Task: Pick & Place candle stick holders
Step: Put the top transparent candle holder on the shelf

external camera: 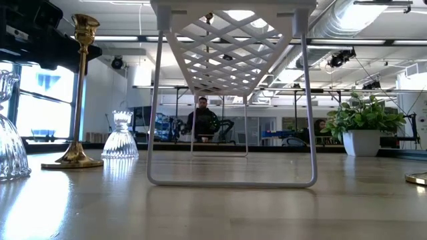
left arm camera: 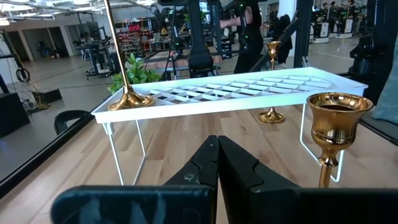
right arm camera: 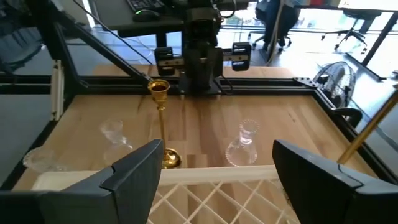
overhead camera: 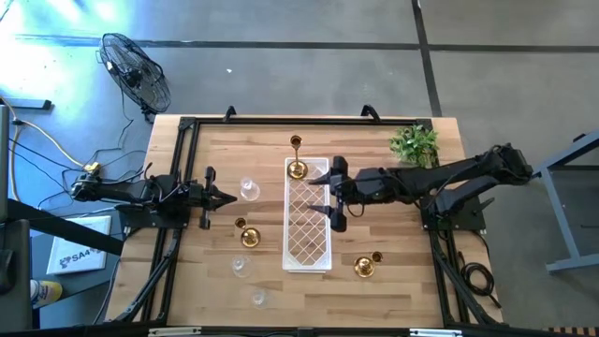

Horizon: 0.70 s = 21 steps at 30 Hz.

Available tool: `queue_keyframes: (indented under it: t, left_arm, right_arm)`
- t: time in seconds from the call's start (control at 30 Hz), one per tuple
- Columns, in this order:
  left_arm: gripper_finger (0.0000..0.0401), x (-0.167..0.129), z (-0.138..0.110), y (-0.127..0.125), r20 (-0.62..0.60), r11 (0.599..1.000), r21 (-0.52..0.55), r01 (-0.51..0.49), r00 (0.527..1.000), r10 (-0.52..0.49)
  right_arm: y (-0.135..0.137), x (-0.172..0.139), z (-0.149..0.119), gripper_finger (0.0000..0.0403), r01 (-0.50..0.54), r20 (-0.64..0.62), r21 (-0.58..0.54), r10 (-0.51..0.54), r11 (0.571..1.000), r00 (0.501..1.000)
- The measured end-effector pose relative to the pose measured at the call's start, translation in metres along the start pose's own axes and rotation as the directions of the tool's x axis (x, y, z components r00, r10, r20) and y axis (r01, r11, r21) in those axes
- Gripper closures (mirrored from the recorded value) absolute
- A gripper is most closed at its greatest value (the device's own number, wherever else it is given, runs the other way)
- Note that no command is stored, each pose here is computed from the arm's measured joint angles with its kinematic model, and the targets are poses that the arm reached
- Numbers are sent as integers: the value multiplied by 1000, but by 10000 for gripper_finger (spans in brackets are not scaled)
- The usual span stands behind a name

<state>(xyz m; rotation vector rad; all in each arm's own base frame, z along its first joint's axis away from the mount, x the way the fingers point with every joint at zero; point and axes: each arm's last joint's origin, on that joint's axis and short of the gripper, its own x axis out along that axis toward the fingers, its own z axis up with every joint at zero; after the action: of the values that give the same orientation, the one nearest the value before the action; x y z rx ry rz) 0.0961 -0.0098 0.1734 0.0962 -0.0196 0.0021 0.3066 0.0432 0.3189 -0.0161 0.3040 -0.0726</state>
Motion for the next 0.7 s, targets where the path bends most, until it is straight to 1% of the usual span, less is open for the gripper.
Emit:
queue_keyframes:
  t: [0.47, 0.53, 0.67, 0.7]
  left_arm:
    - [400, 0, -1, 0, -8, 1000, -2, -12, 1000, 12]
    - [400, -1, 0, 1, -24, 999, -8, -40, 999, 40]
    - [400, -6, 6, 6, -123, 986, -22, -163, 980, 160]
    - [400, -7, 8, 7, -141, 984, -32, -178, 975, 171]
  right_arm:
    - [-1, 1, -4, 104, 11, -20, -5, -11, 1000, 1000]
    - [-1, 1, -4, 104, 11, -20, -5, -11, 1000, 1000]
    - [0, 1, -4, 104, 10, -21, -4, -10, 1000, 1000]
    - [0, 1, -4, 104, 9, -21, -1, -9, 1000, 1000]
